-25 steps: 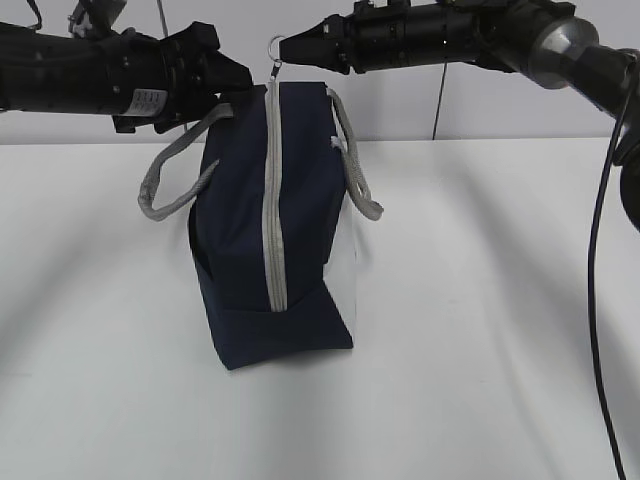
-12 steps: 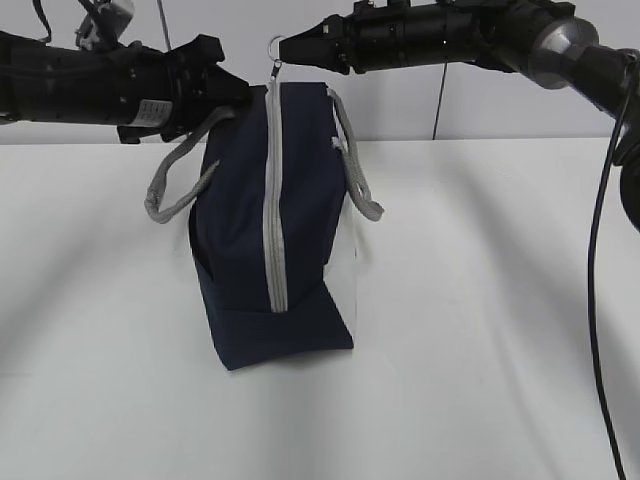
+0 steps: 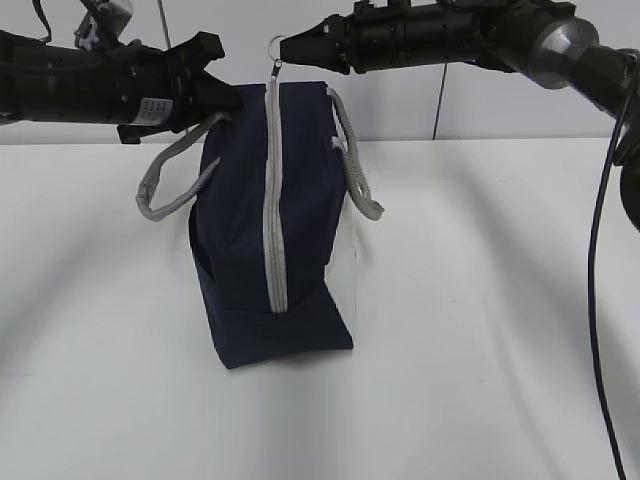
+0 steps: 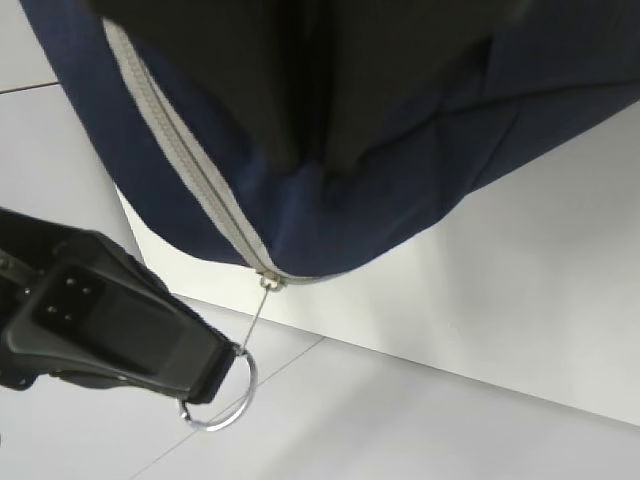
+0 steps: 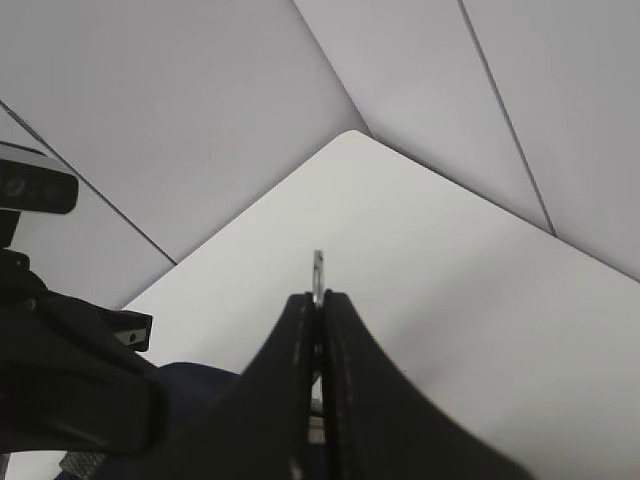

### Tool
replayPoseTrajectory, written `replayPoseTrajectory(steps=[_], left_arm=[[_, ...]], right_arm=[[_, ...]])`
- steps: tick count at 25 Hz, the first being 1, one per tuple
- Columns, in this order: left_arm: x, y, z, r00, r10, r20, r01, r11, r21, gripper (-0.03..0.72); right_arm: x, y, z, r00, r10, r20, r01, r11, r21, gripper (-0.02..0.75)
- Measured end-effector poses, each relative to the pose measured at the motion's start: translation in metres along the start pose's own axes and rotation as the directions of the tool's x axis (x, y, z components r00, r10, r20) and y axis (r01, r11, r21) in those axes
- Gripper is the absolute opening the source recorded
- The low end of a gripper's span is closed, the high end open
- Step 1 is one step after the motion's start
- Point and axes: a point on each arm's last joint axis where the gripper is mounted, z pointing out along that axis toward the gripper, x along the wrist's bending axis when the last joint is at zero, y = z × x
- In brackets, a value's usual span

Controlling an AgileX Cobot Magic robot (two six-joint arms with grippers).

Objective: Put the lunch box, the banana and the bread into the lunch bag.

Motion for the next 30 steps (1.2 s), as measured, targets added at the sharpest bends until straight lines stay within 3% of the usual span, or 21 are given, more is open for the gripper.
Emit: replayPoseTrajectory(steps=[12,18,30], left_arm=[[-0.011,-0.005,-0.001,0.987,0.101,0.122,-0.106,0.994,0.040,0.016],[-0.015,-0.007,-0.001,0.972,0.157,0.173,-0.167,0.985,0.047,0.015],[-0.014,-0.008,-0.002,0.964,0.200,0.177,-0.213,0.976,0.055,0.015]], right_arm=[[0.001,0.002,0.000,1.000,0.023,-0.016,-0.023,0.999,-0.024,-0.016],[-0.004,-0.001,0.000,0.997,0.065,0.045,-0.066,0.998,0.010,-0.016],[-0.025,-0.035,0.013,0.974,0.213,0.081,-0.217,0.975,0.043,-0.016]])
